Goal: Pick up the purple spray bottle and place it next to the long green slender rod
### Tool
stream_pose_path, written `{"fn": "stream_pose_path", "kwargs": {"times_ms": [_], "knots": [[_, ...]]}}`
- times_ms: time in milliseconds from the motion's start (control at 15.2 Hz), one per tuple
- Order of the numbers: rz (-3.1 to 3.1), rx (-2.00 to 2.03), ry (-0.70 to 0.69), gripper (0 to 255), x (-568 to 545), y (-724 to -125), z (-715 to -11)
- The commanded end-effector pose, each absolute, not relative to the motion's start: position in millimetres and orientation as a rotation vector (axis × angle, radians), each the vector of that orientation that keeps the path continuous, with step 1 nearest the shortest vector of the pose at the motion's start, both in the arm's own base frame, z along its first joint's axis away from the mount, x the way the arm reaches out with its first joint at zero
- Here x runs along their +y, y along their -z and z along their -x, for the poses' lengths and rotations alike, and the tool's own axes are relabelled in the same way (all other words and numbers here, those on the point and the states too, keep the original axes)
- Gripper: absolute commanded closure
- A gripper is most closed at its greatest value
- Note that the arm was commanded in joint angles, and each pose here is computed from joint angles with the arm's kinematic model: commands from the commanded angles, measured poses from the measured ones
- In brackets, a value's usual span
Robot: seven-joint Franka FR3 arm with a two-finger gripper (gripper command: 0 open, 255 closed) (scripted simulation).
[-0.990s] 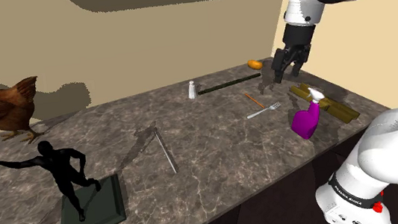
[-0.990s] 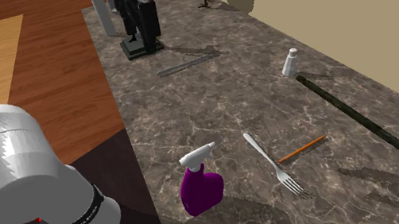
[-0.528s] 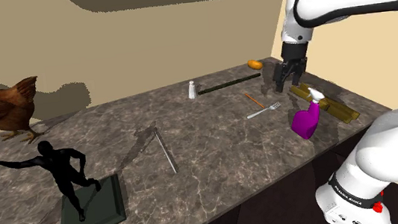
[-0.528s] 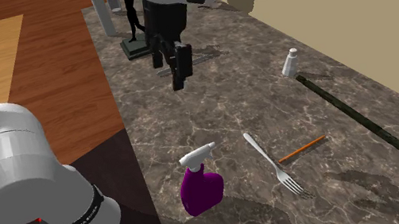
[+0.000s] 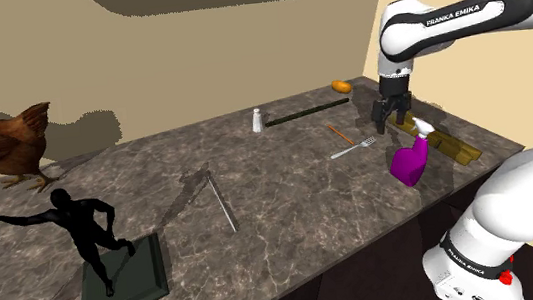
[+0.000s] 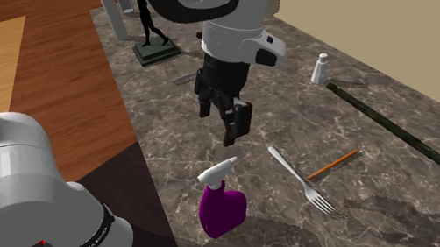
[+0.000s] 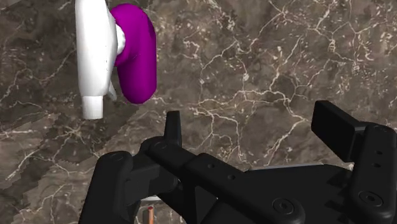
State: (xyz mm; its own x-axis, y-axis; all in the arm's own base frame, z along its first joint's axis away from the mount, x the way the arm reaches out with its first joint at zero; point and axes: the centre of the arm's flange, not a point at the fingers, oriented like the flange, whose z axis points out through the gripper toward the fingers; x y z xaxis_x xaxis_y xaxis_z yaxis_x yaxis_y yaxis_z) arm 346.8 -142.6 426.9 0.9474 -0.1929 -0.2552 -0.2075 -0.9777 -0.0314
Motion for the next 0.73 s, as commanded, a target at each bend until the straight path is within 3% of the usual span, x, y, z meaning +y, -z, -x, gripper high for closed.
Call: {"fn": "stream_pose_path", "kwargs": {"times_ms": [0, 660], "knots": [[3.042, 0.321, -0.431, 0, -161, -405, -348], [3.030, 0.357, -0.582, 0, -231, -323, -345]]}}
